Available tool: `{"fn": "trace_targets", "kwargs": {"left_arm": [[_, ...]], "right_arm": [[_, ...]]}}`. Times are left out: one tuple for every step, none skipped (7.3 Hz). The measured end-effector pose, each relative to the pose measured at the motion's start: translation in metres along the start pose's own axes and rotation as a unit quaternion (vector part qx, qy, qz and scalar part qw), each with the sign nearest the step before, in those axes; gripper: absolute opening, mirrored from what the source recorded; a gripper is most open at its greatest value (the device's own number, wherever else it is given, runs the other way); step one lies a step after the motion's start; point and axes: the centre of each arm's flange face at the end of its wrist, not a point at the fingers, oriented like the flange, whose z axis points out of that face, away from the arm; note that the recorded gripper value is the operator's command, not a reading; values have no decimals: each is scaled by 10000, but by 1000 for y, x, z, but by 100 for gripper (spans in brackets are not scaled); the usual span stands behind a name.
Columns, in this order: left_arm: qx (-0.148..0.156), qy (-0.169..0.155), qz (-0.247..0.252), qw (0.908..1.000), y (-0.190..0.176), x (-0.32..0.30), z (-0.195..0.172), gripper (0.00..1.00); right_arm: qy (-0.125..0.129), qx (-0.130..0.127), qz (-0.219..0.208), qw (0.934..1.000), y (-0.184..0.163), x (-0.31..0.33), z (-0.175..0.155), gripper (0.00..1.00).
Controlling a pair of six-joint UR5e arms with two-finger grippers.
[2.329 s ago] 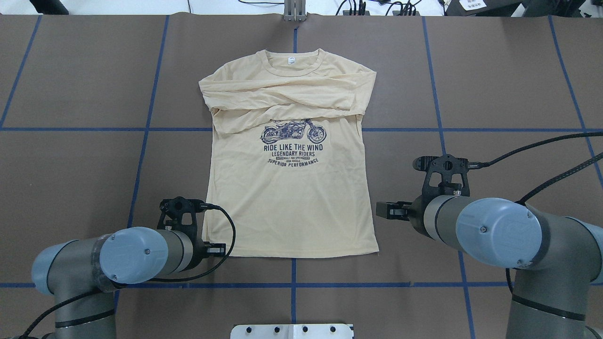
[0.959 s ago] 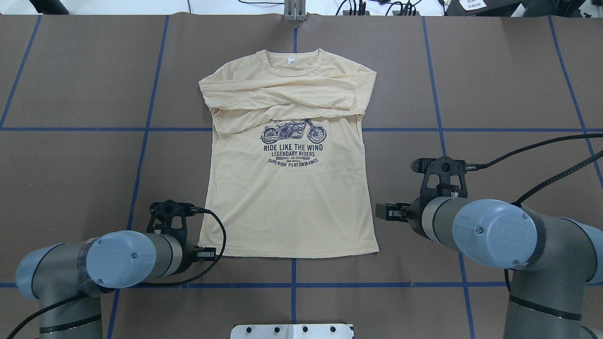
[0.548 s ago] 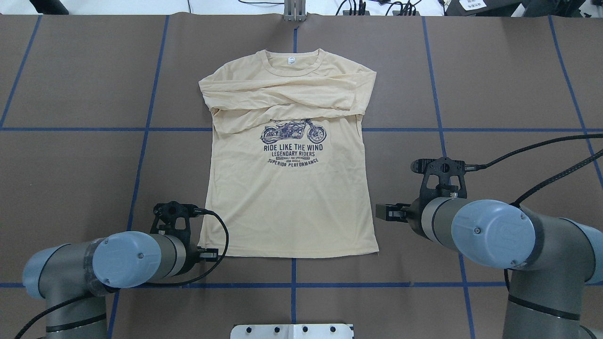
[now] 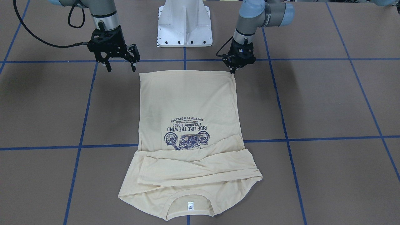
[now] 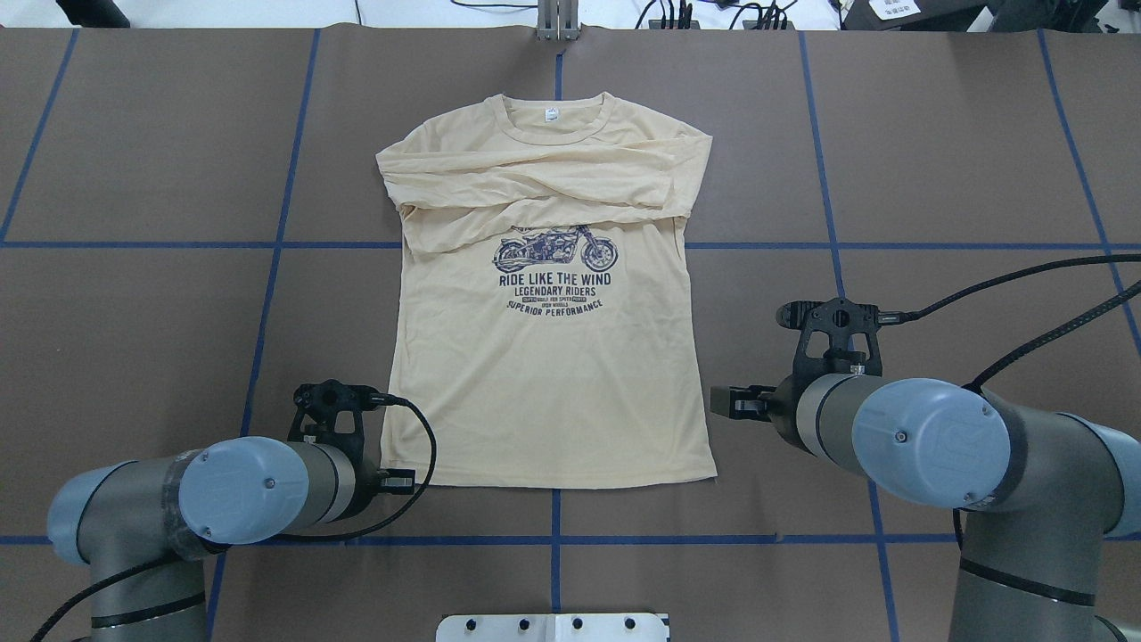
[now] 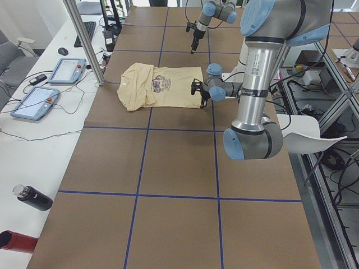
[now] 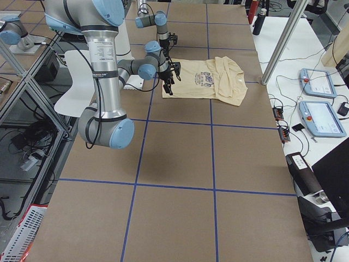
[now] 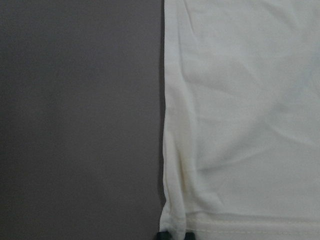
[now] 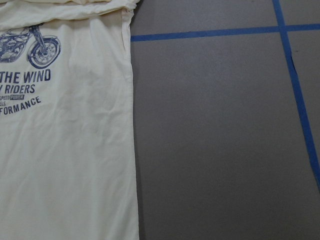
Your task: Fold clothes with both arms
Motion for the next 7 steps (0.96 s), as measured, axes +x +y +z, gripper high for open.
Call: {"fn": "trace_targets", "kwargs": {"left_arm": [[17,25,-3,10000,-2,1,-4,0],[43,65,-8,10000,-4,2,-10,0],[73,107,-16,9999,-6,3,-17,0],[95,138,-21,9999,-8,4,-21,0],[110,154,-24,9998,-8,5,-23,0],[117,162,-27,9998,-9,5,-24,0],[121,172,-31,9998,-9,5,-25,0]], "right_arm": [[-1,-1,-2,10000,0,0,0,100],[-3,-1,-2,10000,0,0,0,100],[-1,-3,-1,10000,0,0,0,100],[13,5,-11,10000,2,-1,3,99],[35,77,-39,10000,5,-8,9,98],[54,182,-60,9998,9,-23,20,96],[104,228,-61,9997,14,-39,35,79]]}}
